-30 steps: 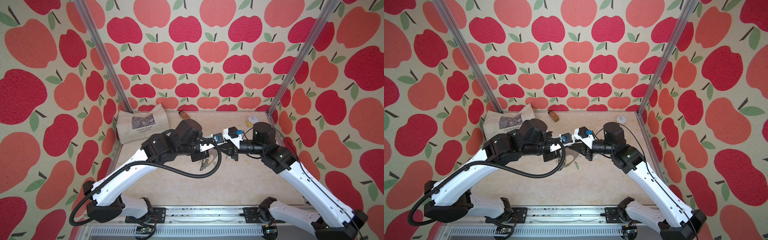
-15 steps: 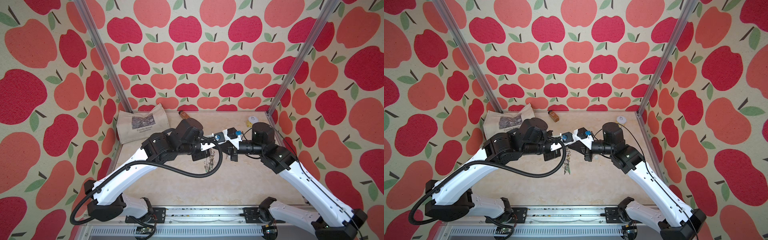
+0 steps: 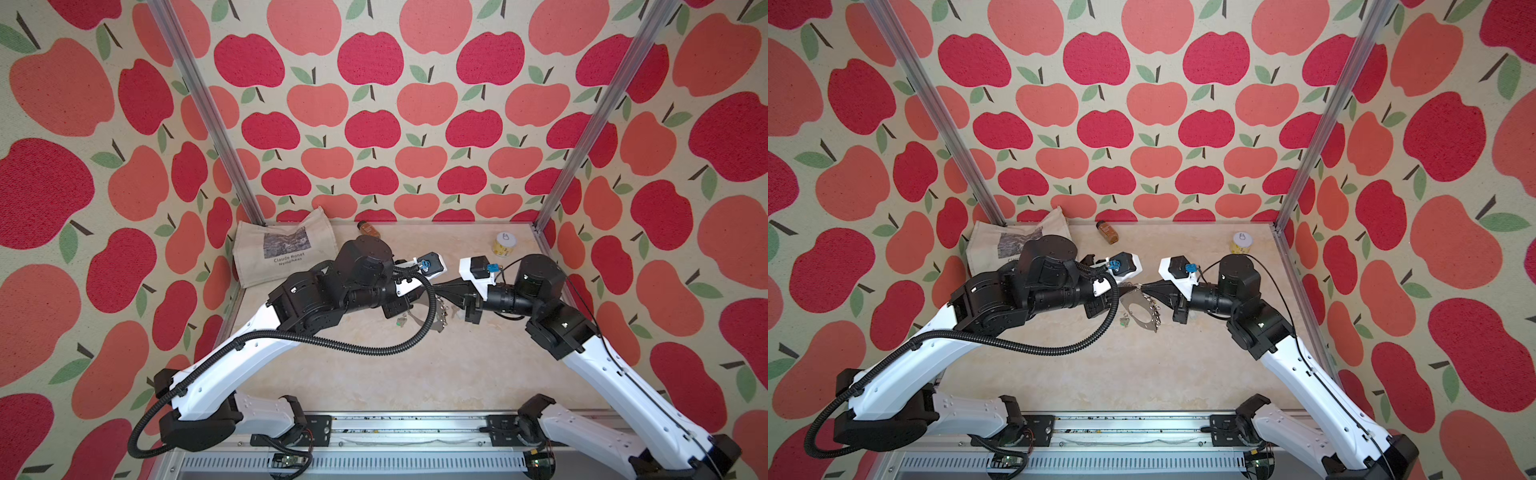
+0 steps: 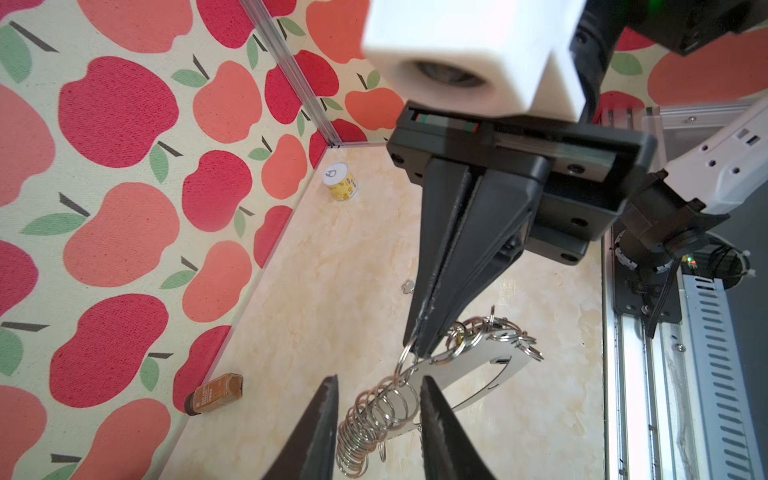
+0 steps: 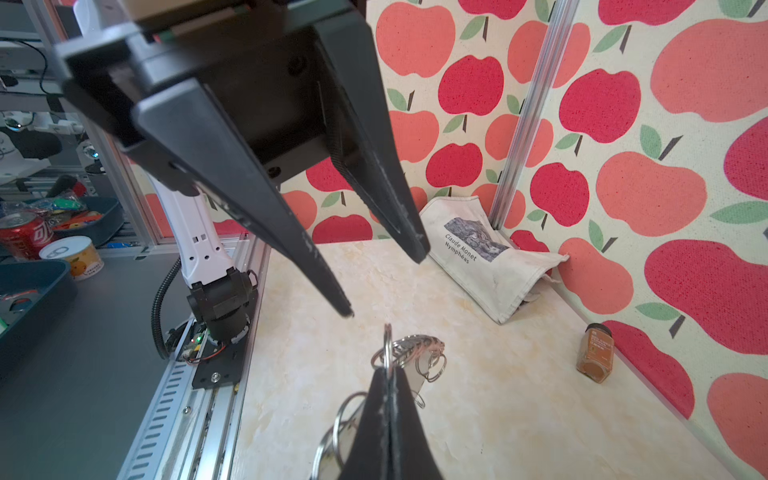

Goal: Put the keys on the keyring

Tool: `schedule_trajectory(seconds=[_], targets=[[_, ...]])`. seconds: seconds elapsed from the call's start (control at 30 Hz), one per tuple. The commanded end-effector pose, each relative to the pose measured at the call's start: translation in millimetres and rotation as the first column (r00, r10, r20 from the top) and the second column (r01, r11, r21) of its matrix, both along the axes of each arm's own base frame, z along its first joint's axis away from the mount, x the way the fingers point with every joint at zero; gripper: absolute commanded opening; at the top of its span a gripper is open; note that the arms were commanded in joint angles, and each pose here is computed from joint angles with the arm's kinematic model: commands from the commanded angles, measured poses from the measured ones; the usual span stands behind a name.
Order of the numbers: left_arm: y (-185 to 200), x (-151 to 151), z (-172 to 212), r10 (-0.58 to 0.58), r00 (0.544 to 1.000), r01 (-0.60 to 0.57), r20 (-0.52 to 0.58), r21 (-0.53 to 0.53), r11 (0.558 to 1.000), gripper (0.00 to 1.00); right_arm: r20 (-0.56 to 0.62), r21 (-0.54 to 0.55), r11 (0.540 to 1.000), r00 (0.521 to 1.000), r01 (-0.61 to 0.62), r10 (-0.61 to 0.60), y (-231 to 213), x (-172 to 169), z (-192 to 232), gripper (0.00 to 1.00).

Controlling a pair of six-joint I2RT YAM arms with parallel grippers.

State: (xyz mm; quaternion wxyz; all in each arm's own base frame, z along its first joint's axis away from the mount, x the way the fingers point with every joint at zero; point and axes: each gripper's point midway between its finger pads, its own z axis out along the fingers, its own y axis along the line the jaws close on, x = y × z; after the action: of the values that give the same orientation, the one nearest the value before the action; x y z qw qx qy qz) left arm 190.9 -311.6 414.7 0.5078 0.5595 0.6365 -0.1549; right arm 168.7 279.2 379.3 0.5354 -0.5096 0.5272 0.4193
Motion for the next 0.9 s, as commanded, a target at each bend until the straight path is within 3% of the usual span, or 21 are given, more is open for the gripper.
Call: schedule_trajectory(seconds=[0.0, 0.37, 0.87], targets=[[2, -2, 21, 0.015, 1.0, -0.017, -0.013, -0.112, 0.994, 0.32, 0.05, 0.139, 0.99, 0.998, -0.037, 0.03, -5, -9, 33, 0.0], [-8, -19, 23, -0.085, 0.994, 0.074, -0.068, -0.158, 0.985, 0.26, 0.064, 0.307, 0.948, 0.996, -0.082, 0.066, -11, -14, 59, 0.0], [-13, -21, 30, -0.12, 0.991, 0.109, -0.052, -0.18, 0.978, 0.23, 0.084, 0.311, 0.939, 0.988, -0.148, 0.128, -10, -24, 63, 0.0]])
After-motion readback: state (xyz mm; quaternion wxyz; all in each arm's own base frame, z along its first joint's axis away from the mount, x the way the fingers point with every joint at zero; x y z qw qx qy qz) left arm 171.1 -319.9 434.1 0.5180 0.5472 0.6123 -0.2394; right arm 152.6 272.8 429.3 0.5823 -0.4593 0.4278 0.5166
